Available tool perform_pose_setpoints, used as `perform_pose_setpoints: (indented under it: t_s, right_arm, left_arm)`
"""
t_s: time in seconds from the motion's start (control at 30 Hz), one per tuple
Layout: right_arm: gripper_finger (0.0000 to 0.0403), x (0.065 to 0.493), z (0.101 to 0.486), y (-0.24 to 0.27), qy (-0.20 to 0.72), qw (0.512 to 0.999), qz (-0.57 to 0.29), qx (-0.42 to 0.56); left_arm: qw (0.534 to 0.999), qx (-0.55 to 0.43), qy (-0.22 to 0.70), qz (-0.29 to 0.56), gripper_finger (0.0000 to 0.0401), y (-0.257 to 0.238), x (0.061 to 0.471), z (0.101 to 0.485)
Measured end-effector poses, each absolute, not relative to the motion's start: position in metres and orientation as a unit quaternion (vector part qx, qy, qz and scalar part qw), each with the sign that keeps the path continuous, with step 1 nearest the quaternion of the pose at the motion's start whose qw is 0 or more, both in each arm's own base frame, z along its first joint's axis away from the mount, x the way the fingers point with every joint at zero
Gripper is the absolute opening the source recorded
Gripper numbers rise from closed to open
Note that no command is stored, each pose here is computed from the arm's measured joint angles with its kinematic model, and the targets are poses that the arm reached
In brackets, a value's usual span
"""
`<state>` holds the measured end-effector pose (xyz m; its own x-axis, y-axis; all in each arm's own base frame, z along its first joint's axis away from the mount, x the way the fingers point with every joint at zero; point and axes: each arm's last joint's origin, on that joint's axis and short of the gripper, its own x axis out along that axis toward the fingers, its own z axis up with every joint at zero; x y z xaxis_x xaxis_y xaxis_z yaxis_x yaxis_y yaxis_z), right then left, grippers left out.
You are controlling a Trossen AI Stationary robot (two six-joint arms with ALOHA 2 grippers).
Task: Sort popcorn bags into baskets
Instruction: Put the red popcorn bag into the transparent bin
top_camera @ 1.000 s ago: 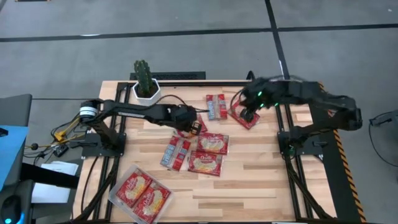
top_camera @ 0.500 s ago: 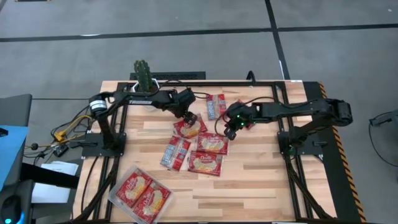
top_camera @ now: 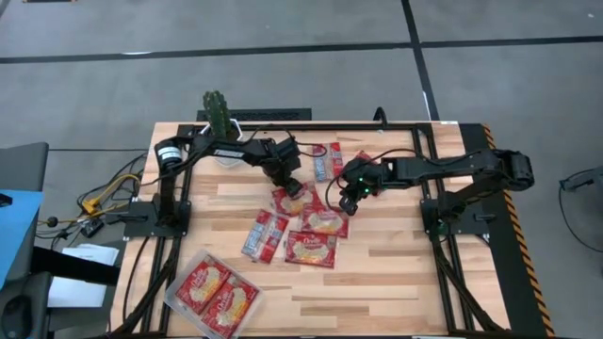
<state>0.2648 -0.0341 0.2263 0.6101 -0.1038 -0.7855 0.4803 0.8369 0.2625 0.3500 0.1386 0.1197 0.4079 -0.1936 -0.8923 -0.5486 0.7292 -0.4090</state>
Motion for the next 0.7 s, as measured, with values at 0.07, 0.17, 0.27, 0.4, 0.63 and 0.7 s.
perform_pose_setpoints:
  t_s: [0.07, 0.17, 0.27, 0.4, 0.63, 0.7]
  right_arm:
    - [0.0016, 0.265, 0.226, -0.034, 0.408, 0.867, -0.171, 0.229]
    - [0.0016, 0.265, 0.226, -0.034, 0.408, 0.868, -0.17, 0.226]
    - [0.0014, 0.265, 0.226, -0.034, 0.408, 0.868, -0.17, 0.225]
    - [0.0015, 0.265, 0.226, -0.034, 0.41, 0.87, -0.166, 0.217]
    - [0.0016, 0.264, 0.227, -0.034, 0.412, 0.872, -0.161, 0.21]
    - [0.0014, 0.263, 0.228, -0.034, 0.411, 0.875, -0.157, 0.204]
  left_arm:
    - [0.764, -0.351, 0.532, 0.098, 0.0116, 0.139, 0.351, 0.116]
    - [0.763, -0.358, 0.531, 0.092, 0.0043, 0.14, 0.351, 0.114]
    - [0.758, -0.372, 0.526, 0.105, 0.0014, 0.142, 0.35, 0.116]
    - [0.751, -0.396, 0.516, 0.112, 0.0007, 0.146, 0.347, 0.126]
    - [0.771, -0.411, 0.47, 0.127, 0.0003, 0.14, 0.344, 0.183]
    - [0.774, -0.413, 0.463, 0.125, 0.0002, 0.13, 0.338, 0.203]
